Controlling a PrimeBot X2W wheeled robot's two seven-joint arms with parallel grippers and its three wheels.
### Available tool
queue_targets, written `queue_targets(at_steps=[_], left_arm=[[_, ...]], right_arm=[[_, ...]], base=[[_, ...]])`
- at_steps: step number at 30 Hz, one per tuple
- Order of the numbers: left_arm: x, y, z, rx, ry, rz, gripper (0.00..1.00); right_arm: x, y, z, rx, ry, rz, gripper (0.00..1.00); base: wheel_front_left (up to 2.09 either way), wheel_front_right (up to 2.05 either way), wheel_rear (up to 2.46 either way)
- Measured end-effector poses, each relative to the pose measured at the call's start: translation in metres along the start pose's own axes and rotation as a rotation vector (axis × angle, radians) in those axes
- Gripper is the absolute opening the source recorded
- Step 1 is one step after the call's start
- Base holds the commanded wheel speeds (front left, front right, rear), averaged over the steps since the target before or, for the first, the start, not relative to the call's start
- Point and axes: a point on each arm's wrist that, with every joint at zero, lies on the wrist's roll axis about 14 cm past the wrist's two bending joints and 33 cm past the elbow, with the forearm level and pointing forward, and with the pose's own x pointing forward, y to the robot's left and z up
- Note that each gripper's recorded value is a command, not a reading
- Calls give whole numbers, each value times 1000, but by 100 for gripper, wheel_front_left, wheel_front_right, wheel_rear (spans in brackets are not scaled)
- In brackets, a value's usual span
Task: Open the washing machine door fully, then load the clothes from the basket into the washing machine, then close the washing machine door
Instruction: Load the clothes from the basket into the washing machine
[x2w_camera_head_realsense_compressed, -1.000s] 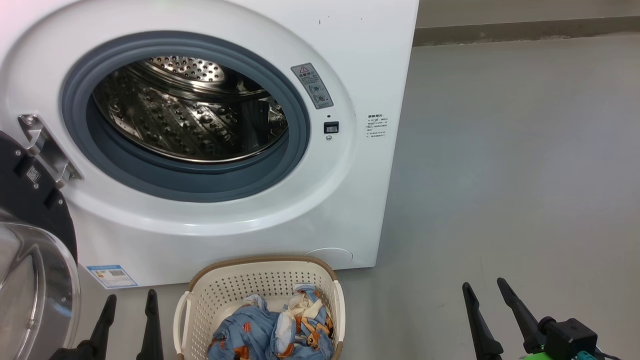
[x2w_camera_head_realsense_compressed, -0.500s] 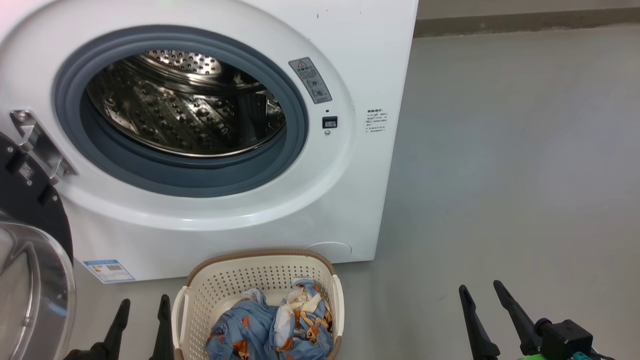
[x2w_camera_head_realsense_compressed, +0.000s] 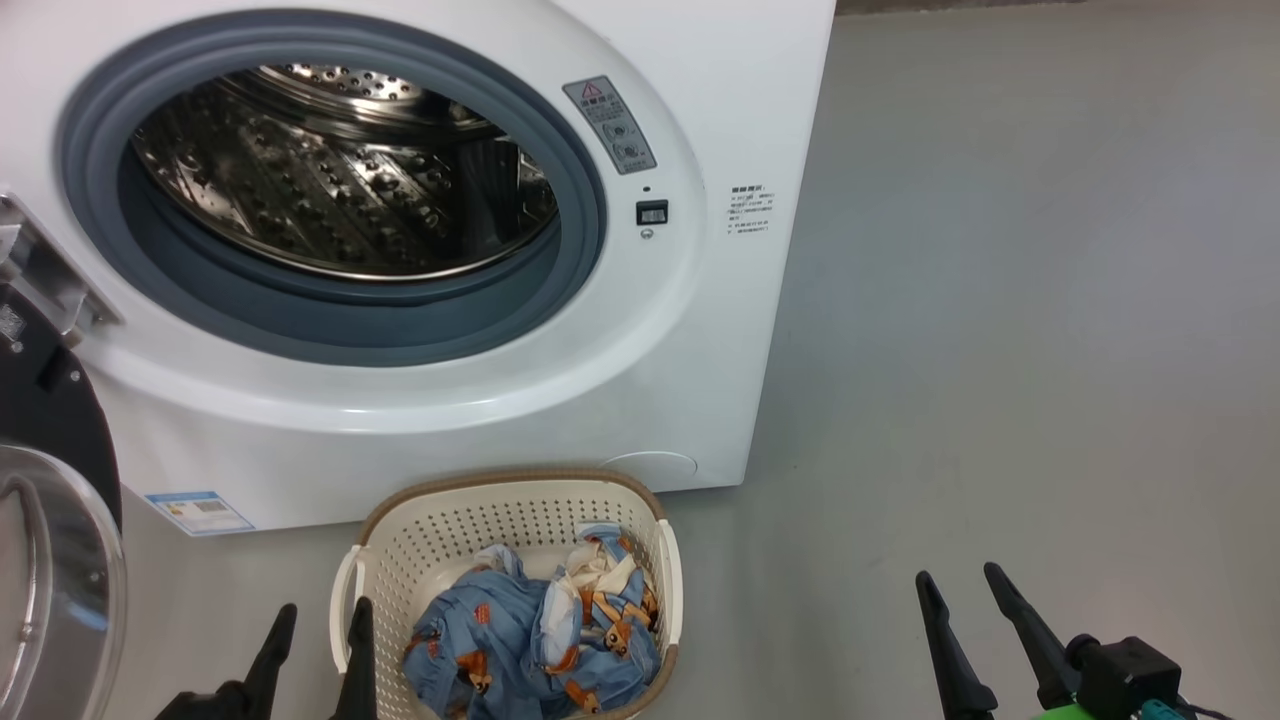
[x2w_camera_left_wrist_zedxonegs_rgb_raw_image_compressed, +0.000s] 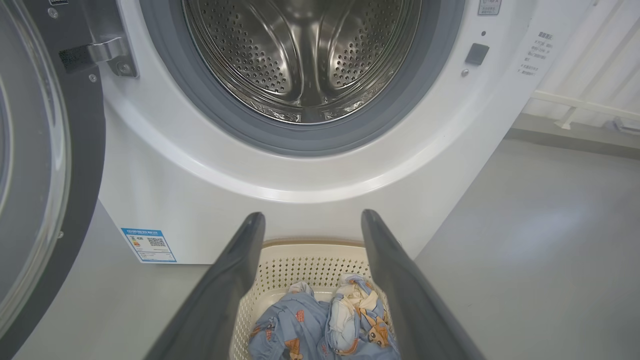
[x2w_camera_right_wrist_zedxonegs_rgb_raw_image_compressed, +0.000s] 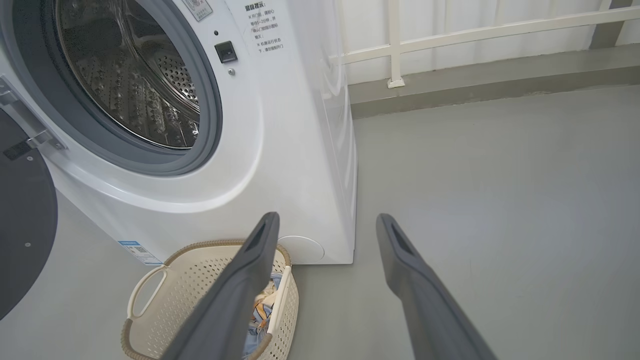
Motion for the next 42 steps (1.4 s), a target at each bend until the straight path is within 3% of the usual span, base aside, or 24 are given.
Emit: queue_targets(at_steps=[31, 42], left_arm=[[76, 0, -55, -60, 157, -55, 100], [120, 2, -105, -74, 272, -92, 100]], right_arm=[[58, -6, -38, 37, 90, 1, 100], [79, -18, -74, 45, 166, -19, 100]], base=[[0, 0, 0], [0, 0, 0]])
